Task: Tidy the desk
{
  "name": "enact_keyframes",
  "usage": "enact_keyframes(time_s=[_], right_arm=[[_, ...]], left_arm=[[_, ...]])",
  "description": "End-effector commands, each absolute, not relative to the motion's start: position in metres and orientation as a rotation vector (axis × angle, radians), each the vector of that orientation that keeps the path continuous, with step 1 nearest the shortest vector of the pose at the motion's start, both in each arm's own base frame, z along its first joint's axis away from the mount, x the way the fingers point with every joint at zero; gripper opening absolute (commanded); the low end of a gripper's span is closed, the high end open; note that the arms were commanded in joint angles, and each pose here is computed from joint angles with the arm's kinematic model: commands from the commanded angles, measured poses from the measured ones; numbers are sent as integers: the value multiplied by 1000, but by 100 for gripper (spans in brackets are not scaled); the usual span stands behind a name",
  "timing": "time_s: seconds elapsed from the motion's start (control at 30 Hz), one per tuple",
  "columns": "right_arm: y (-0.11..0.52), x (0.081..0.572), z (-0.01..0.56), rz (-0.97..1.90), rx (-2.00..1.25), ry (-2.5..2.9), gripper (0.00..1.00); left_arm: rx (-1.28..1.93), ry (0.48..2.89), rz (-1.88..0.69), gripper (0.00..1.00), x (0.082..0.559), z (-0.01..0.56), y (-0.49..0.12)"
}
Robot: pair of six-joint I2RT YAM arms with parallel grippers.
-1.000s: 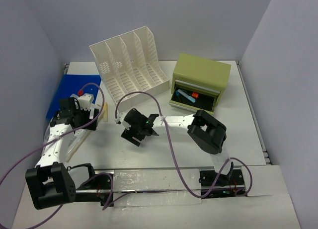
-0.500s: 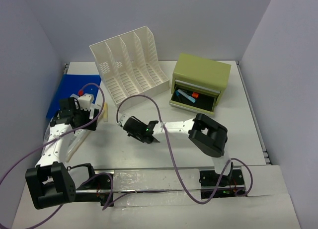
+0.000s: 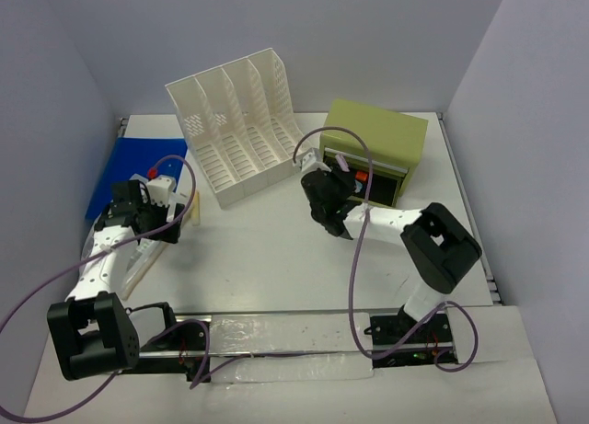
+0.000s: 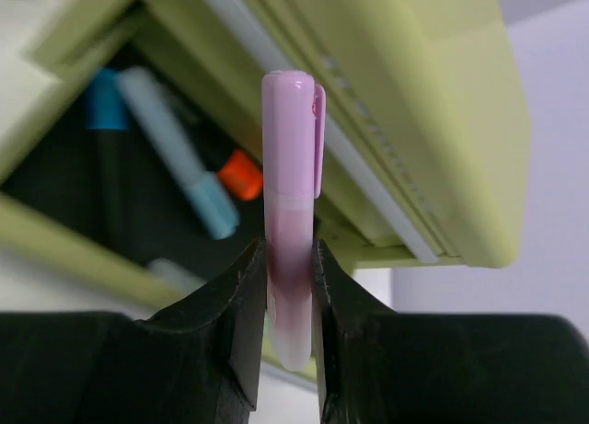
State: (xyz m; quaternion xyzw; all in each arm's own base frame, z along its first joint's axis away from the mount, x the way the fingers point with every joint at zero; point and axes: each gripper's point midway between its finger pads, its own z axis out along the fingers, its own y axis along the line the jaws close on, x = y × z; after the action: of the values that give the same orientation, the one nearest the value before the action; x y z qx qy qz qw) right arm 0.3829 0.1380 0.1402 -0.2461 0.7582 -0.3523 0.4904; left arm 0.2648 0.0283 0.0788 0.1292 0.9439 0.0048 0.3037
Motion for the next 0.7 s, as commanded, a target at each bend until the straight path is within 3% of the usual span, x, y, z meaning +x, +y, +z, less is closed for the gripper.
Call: enact_keyframes(time_s=[0.0,0.13,0.2,0.3,0.67], right_arm=[[120,402,156,-1034,-589,1737,4],[107,417,158,-1175,-617,1702,20],[104,418,158,-1220,-635,1693,54],[103,415,160,-1230,-624,1676,69],[108,402,180,-1133,-554,1669,73]], left_arm=[[351,2480,40,98,272,82,33],[355,2478,35,98,271,81,32],[354,2479,33,98,271,80,32],[357,2481,29,98,271,80,31],[368,2485,-55,99,285,93,23]])
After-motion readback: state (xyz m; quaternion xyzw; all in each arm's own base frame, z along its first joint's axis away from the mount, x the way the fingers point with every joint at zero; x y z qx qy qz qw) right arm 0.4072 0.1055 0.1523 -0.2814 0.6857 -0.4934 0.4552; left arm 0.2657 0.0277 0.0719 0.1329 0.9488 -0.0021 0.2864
